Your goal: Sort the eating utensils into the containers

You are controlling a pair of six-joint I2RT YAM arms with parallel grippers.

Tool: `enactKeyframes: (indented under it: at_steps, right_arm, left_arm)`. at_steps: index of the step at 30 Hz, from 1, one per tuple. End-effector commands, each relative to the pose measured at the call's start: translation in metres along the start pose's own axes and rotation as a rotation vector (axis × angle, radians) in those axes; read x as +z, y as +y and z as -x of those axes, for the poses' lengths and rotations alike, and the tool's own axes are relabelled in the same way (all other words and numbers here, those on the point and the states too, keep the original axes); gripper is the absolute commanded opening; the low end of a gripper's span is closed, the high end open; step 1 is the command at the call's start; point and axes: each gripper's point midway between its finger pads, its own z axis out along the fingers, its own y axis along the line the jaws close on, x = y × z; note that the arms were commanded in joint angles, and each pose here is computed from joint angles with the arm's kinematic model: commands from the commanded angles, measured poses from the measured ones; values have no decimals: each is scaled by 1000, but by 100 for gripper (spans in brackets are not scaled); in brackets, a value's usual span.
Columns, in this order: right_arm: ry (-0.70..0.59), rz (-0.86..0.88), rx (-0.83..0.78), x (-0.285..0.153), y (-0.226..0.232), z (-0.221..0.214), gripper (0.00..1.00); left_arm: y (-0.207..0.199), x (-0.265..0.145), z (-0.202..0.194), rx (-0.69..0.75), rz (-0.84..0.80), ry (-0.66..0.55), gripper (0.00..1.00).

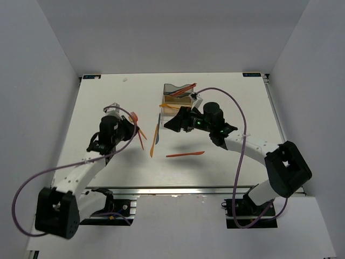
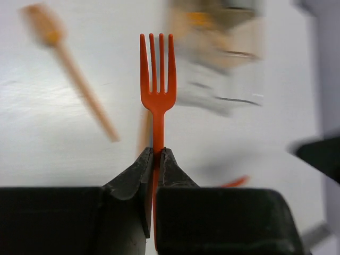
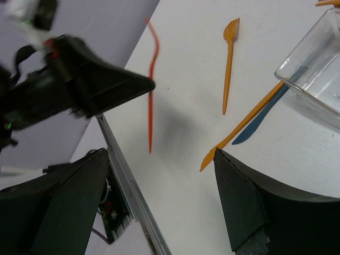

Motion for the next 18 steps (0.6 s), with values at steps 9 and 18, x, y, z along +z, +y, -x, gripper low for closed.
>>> enactKeyframes:
  at_steps: [9,18]
  right_arm:
    - [-201,-196,-123,53,48,59,75]
    - [-123,-360,-221,67,24,41,70]
  left_arm:
    - [-131,-60,-1,87,-643,7,0]
    - [-143,-71,-2,130,-682,2,0]
